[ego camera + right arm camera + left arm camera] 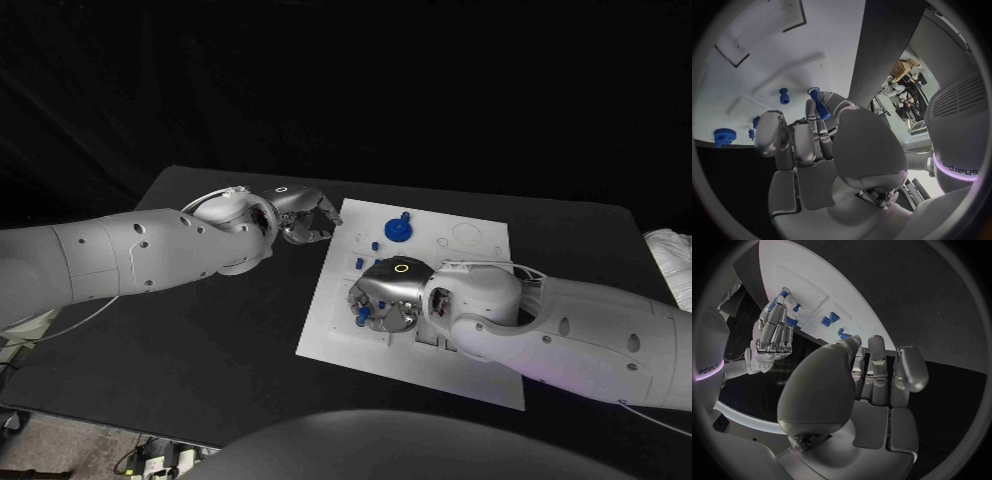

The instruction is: Assemble the parts on the task board

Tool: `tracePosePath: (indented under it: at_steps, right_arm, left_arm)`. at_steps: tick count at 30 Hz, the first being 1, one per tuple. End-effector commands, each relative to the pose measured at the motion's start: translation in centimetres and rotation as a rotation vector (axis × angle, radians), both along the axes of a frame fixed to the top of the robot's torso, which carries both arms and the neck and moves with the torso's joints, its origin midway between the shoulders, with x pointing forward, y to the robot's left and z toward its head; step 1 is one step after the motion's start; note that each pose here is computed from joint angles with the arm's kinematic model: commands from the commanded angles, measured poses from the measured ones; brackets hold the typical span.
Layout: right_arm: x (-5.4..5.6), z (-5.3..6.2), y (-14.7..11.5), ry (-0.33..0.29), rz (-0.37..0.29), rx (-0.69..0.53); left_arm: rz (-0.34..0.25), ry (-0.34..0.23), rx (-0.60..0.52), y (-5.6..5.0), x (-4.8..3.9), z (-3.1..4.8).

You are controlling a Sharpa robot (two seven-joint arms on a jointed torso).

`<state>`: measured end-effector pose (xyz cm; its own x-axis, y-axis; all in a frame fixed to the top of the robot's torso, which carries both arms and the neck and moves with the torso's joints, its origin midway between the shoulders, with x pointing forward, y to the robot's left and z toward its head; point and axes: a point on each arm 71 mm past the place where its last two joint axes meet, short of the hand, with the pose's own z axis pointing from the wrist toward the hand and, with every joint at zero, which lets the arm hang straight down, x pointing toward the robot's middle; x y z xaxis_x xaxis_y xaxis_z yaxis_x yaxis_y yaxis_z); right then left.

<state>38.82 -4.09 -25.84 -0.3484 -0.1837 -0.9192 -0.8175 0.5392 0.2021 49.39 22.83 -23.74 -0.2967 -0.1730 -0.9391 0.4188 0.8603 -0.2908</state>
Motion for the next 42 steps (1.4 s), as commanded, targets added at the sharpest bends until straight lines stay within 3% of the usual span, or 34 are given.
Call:
tracePosePath:
  at_steps: [1, 42]
  right_arm:
    - [-0.1, 0.1, 0.2, -0.053, 0.022, -0.003]
    - [-0.3, -1.1, 0.2, -0.011, 0.011, -0.012]
  left_arm:
    - [-0.013, 0.014, -0.002, -0.2, -0.04, -0.05]
    - [-0.013, 0.041, 0.011, -0.5, 0.05, -0.32]
